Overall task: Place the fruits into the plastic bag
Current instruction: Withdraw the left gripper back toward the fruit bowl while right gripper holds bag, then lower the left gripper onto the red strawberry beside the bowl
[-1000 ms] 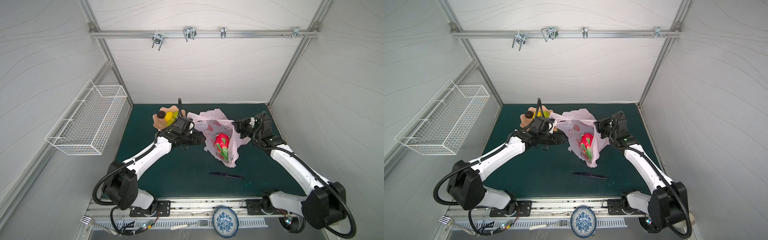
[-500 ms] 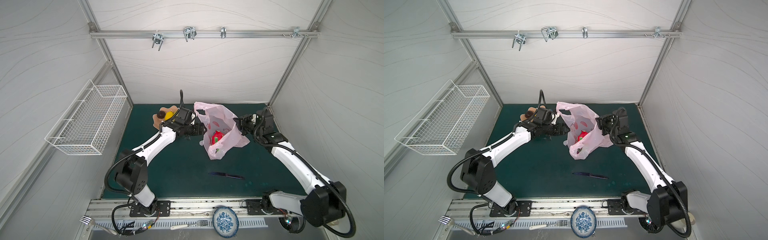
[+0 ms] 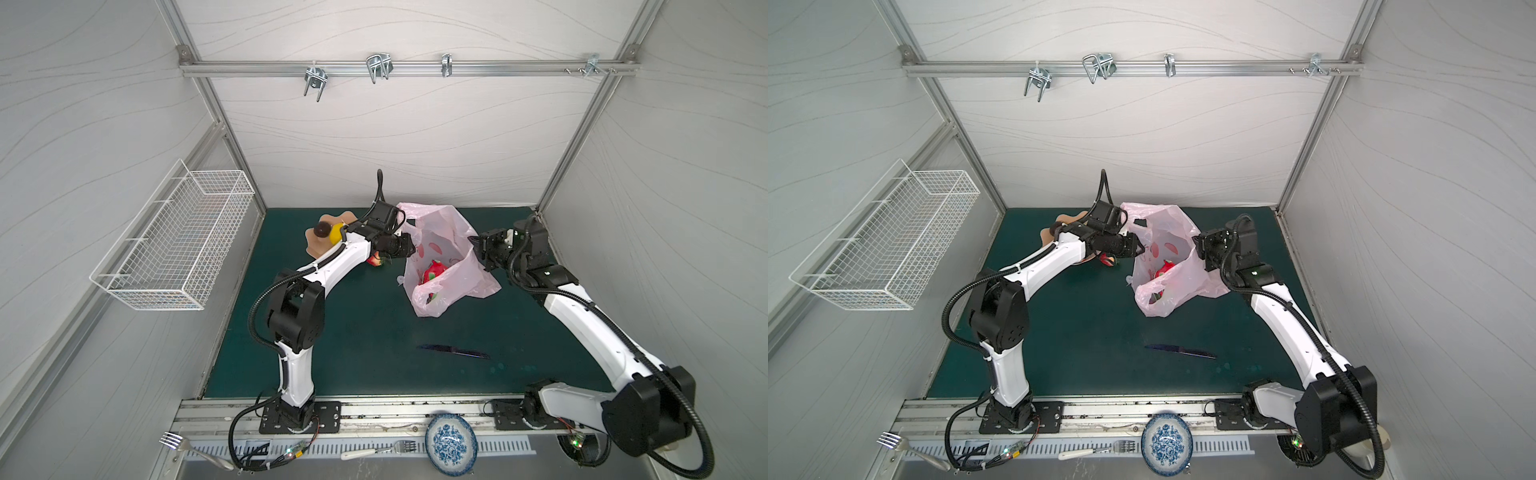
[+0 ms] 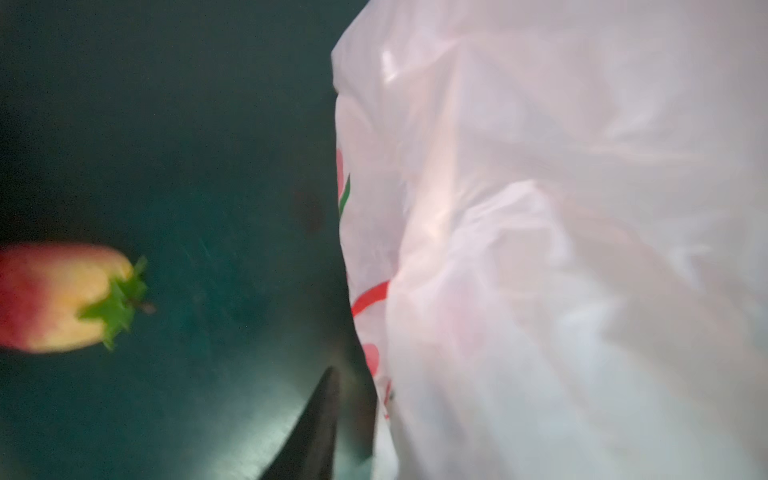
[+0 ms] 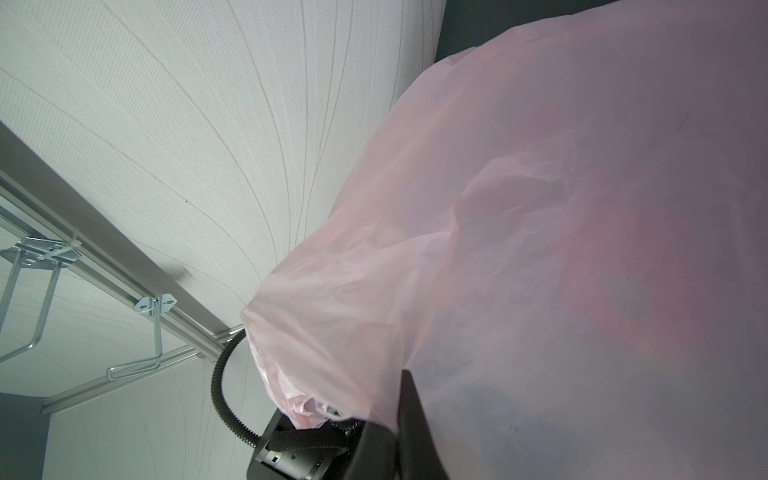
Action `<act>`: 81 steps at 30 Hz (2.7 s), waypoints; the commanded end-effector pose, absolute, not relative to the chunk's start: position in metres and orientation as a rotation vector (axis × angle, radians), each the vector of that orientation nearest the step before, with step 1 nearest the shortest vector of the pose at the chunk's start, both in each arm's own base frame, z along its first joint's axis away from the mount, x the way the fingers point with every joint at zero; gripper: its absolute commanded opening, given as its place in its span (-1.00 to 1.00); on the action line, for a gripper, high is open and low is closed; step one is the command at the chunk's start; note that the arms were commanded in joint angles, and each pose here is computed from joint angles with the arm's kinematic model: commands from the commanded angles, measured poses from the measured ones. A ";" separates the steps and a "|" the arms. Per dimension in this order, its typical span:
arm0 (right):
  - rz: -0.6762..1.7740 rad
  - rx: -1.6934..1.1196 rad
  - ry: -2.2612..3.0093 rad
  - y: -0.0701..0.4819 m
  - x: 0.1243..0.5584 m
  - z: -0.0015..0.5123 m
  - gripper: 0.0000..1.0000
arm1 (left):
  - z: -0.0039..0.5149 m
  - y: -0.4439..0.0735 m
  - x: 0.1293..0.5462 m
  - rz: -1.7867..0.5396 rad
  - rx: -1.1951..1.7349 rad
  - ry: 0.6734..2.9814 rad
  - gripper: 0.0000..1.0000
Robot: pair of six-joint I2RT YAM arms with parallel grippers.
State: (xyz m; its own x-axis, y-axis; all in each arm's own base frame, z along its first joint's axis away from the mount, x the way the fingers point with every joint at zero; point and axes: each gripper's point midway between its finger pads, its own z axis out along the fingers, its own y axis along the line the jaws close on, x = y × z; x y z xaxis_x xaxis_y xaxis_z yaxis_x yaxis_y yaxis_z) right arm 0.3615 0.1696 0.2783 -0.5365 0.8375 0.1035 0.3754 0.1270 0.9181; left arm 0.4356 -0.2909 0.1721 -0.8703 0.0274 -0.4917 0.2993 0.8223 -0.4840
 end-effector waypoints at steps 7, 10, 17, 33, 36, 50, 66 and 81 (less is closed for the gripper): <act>1.418 1.201 1.880 0.159 0.359 0.310 -1.00 | 0.209 -0.295 0.474 -0.771 0.341 2.425 -1.00; 1.398 1.216 1.893 0.153 0.358 0.305 -1.00 | 0.220 -0.293 0.483 -0.785 0.352 2.403 -1.00; 1.322 1.275 1.910 0.134 0.350 0.281 -1.00 | 0.221 -0.286 0.485 -0.883 0.291 2.427 -0.42; 1.309 1.299 1.895 0.130 0.358 0.273 -1.00 | 0.228 -0.228 0.391 -0.763 0.176 2.492 0.42; 1.309 1.293 1.894 0.130 0.358 0.274 -1.00 | 0.222 -0.223 0.375 -0.792 0.141 2.527 0.42; 1.319 1.270 1.890 0.130 0.359 0.281 -1.00 | 0.183 -0.150 0.382 -0.594 -0.570 2.606 0.42; 1.343 1.255 1.884 0.133 0.360 0.280 -1.00 | 0.113 -0.163 0.446 -0.450 -1.030 2.683 0.45; 1.391 1.228 1.905 0.140 0.358 0.276 -1.00 | 0.062 -0.165 0.484 -0.389 -1.224 2.617 0.49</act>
State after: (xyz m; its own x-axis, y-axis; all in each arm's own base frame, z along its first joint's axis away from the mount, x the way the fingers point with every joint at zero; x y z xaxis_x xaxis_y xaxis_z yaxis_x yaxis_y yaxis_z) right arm 0.3567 0.1388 0.2719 -0.4764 0.8722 0.1107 0.3976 0.1014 0.9120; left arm 0.4636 -0.1623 0.0580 -0.6658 -0.7438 -0.0590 -0.7003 0.6502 -0.2946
